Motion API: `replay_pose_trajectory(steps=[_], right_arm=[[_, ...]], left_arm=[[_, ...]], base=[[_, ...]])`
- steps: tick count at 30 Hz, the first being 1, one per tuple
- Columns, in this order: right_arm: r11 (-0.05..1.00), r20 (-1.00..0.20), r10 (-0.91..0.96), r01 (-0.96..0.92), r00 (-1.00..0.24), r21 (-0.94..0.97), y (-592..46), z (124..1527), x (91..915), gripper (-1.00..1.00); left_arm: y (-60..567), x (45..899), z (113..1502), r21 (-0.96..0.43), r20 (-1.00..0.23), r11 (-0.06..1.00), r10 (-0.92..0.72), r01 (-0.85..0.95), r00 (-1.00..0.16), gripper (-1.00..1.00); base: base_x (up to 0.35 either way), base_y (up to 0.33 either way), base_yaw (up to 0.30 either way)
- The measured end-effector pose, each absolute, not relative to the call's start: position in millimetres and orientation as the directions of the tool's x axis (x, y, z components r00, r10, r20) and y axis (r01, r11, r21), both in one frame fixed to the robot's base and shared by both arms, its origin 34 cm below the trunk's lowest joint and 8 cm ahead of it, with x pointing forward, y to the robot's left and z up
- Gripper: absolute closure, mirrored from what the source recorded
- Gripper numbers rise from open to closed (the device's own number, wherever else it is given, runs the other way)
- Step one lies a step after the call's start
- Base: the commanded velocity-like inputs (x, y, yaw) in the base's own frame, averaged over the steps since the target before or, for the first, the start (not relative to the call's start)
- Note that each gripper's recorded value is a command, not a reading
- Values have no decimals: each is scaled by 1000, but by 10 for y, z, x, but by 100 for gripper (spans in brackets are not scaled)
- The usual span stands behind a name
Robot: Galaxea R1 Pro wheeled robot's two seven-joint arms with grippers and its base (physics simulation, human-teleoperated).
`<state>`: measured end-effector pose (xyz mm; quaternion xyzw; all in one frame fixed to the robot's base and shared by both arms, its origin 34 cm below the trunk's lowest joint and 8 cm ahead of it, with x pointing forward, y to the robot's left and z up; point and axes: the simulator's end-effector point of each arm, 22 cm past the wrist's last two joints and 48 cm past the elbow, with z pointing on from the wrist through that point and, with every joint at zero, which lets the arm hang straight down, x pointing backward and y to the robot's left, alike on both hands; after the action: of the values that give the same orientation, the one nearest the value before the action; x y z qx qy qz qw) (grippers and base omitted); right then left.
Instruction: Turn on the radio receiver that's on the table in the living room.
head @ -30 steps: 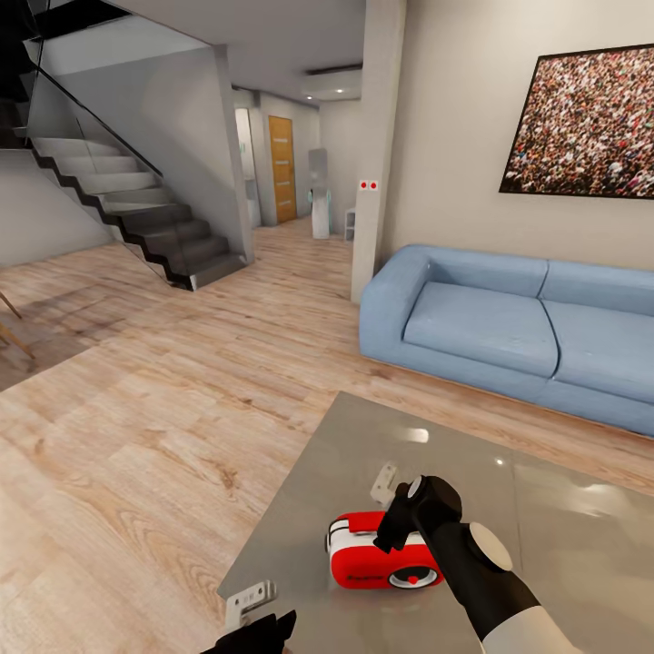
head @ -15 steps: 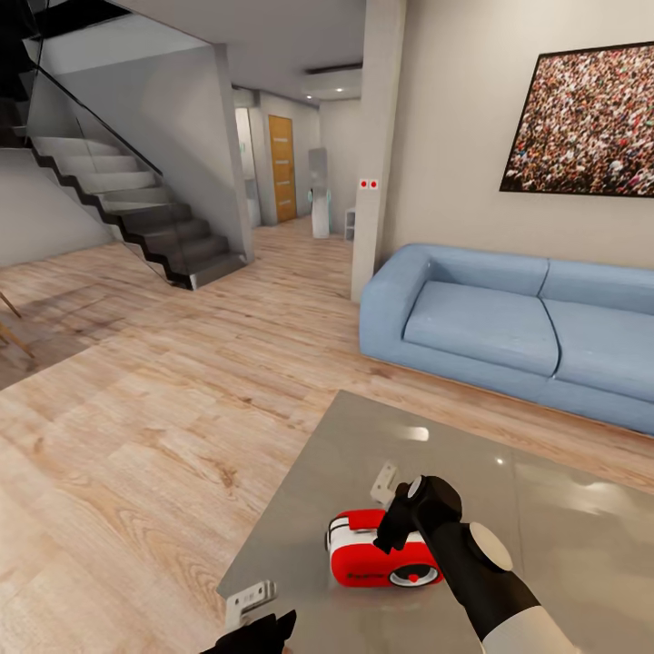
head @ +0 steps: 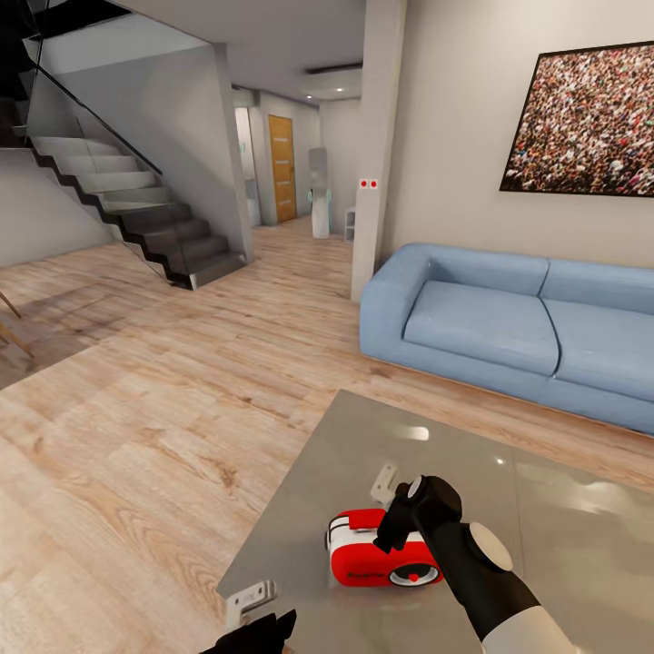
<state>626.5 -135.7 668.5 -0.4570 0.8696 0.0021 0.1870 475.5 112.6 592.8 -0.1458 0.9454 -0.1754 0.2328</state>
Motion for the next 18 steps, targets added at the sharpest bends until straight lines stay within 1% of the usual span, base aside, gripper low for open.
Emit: replay_pose_trajectory(steps=[6,18], right_arm=[[582,-327,-794,-796,-512,-167,-1357,6685,6265,-100],[582,-327,-794,-796,-512,-167,-1357,6685,6265,-100]], left_arm=[[1069,4748,5946,-402,-393,899,-341,-174,-854,-100],[1154,4758,6192,-397,-443,902,-351,-171,-825,-100]], base=[[0,0,0],[0,0,0]])
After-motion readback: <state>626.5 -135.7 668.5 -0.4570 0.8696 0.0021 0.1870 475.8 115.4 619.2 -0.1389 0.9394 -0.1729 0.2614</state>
